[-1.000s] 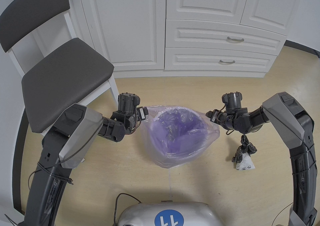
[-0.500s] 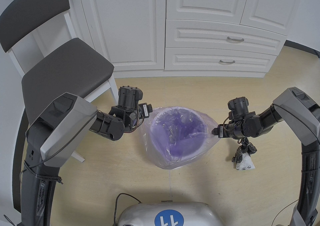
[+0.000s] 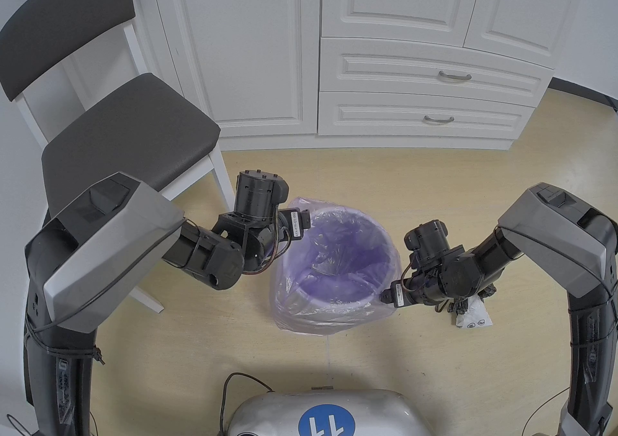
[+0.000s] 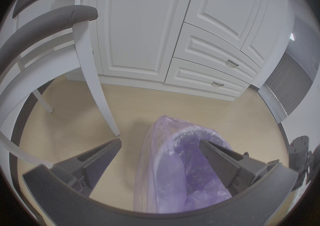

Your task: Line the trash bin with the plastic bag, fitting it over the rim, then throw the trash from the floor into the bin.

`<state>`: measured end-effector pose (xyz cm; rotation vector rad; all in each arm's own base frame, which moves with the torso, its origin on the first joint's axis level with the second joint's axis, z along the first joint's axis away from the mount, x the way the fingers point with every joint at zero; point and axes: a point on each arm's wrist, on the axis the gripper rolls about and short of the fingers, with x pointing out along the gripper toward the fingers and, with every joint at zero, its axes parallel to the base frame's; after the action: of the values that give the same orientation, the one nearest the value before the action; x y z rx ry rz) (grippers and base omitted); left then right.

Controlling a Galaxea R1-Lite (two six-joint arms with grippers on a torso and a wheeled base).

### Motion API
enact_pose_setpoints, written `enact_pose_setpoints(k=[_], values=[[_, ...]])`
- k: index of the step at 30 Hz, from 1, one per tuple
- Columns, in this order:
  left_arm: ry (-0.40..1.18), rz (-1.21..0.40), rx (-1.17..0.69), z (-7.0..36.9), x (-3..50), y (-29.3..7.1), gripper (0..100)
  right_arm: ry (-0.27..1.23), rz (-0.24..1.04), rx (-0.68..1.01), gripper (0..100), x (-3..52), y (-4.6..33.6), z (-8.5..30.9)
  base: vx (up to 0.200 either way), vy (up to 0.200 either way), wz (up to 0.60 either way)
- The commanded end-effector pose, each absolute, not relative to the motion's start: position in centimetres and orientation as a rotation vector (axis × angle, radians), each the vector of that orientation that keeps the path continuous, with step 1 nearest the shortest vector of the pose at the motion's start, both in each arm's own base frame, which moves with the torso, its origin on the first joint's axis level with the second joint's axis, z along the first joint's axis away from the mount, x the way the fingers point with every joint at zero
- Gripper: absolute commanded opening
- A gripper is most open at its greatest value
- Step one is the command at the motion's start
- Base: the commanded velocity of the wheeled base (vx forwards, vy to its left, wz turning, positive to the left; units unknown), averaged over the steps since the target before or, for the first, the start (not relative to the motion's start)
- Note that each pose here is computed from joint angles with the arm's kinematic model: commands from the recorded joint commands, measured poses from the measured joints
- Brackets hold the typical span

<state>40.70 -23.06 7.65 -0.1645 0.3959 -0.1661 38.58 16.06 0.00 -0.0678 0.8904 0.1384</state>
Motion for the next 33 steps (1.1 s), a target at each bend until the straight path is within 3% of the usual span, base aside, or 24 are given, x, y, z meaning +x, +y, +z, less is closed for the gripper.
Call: enact_pose_setpoints(k=[1,33], values=[[0.404,-0.177,-0.159,8.5,38.6,-22.4,100,0.92,0.19,-0.085,100,37.1,18.4,-0.9,0.0,0.0,0.0],[0.424,-0.19,-0.149,8.7,37.5,-22.3,100,0.906,0.238,-0.023,100,35.0,22.1,-0.1,0.0,0.0,0.0]])
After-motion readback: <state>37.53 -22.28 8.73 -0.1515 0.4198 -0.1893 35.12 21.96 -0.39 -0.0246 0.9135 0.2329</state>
